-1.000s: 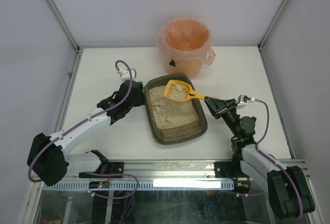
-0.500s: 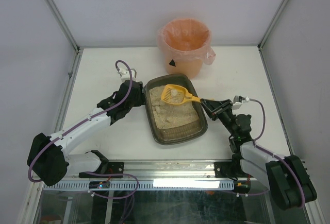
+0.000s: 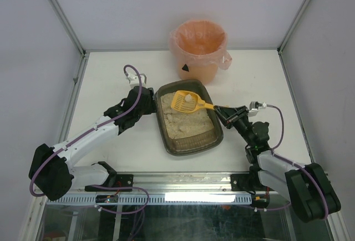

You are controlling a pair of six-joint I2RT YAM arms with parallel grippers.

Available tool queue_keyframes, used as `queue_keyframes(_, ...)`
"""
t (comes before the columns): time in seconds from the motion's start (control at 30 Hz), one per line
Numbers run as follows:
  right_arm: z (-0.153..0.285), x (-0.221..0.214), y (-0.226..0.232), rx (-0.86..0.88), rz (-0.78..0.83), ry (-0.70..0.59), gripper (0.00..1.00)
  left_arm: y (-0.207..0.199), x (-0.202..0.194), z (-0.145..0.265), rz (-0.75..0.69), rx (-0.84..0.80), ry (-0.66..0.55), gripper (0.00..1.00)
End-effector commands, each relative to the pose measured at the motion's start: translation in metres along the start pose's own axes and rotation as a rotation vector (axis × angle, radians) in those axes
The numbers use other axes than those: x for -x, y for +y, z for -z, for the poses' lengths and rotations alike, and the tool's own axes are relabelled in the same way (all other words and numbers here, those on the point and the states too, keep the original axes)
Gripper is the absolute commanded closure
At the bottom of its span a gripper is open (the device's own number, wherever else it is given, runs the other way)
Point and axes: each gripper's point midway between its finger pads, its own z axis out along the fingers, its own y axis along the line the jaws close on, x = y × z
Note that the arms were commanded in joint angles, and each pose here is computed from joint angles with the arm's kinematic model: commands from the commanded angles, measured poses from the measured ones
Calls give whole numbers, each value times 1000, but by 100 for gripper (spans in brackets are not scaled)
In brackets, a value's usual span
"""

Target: Clean the litter box

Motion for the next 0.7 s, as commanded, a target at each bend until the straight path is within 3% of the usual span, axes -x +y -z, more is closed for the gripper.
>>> queue_keyframes(0.0, -1, 8, 24, 81, 28, -29, 100, -8, 23, 1, 25, -29, -66, 54)
queue_keyframes(0.07, -2, 12, 23, 72, 28, -43, 100, -7, 23, 3, 27, -26, -67, 54)
queue_keyframes(0.13, -6, -7, 33, 100, 56, 30, 100, -5, 22, 4, 32, -26, -71, 53)
queue_keyframes(0.27, 0, 15, 17, 51, 17, -54, 100, -4, 21, 4, 30, -22, -69, 53)
queue_keyframes(0.37, -6, -5, 33, 92, 61, 25, 100, -2, 19, 5, 36, -23, -72, 53)
queue_keyframes(0.47, -1, 14, 20, 50, 28, -49, 100, -3, 21, 5, 29, -22, -71, 53)
queue_keyframes(0.57, -6, -4, 34, 89, 69, 24, 100, -3, 22, 6, 34, -26, -79, 52)
queue_keyframes(0.67, -1, 9, 27, 65, 45, -30, 100, -3, 25, 6, 33, -24, -83, 53)
